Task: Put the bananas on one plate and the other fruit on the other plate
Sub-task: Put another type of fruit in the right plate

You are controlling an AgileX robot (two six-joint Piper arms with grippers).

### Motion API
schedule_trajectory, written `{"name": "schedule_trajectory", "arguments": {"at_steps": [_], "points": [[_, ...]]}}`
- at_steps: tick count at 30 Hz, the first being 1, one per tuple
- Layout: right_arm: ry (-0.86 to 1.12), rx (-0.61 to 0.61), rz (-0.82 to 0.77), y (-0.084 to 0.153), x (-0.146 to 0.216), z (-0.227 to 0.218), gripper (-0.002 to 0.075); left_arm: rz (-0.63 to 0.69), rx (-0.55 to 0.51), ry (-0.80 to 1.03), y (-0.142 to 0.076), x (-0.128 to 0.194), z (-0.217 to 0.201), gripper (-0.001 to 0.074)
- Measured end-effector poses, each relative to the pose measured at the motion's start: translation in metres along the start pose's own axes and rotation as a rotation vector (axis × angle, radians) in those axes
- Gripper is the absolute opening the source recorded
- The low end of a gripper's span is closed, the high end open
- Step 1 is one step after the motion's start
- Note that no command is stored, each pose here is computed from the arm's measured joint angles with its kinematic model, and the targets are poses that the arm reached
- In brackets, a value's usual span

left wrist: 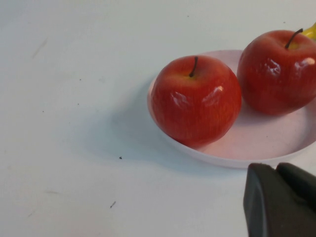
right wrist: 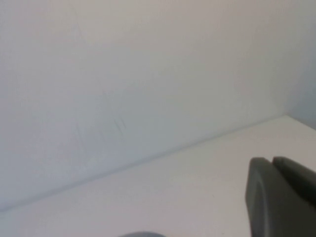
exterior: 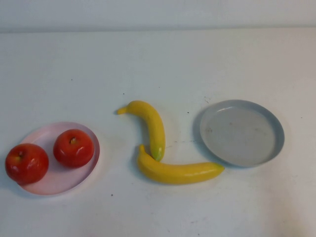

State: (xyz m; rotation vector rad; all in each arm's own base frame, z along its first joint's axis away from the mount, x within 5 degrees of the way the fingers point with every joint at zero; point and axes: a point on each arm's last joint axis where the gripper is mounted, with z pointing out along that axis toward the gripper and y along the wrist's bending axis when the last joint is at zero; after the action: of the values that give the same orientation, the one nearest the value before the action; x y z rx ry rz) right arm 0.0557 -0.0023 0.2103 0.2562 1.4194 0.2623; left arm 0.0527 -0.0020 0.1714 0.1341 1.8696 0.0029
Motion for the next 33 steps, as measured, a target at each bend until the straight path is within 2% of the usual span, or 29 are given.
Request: {"name": "schedule_trajectory", "arguments": {"at_steps": [7, 13, 16, 23, 29, 33], "points": [[-0.088, 0.025, 0.054, -0.002, -0.008, 0.000, -0.0017, 0.000, 0.000, 0.000, 0.000, 0.000, 0.000, 0.0003], [-0.063, 0.019, 0.097, -0.002, -0.006, 0.000, -0.0017, 0.000, 0.000, 0.000, 0.000, 0.000, 0.000, 0.0003], [0.051, -0.030, 0.127, 0.007, -0.007, 0.000, -0.0017, 0.000, 0.000, 0.000, 0.000, 0.000, 0.000, 0.0003], [0.409, -0.129, 0.100, 0.038, -0.033, 0.013, -0.0017, 0.000, 0.000, 0.000, 0.000, 0.000, 0.000, 0.0003], [0.768, -0.157, -0.059, 0.052, -0.046, 0.044, -0.0017, 0.000, 0.000, 0.000, 0.000, 0.000, 0.000, 0.0003], [0.932, -0.210, -0.155, 0.057, -0.049, 0.066, -0.0017, 0.000, 0.000, 0.000, 0.000, 0.000, 0.000, 0.0003]]}}
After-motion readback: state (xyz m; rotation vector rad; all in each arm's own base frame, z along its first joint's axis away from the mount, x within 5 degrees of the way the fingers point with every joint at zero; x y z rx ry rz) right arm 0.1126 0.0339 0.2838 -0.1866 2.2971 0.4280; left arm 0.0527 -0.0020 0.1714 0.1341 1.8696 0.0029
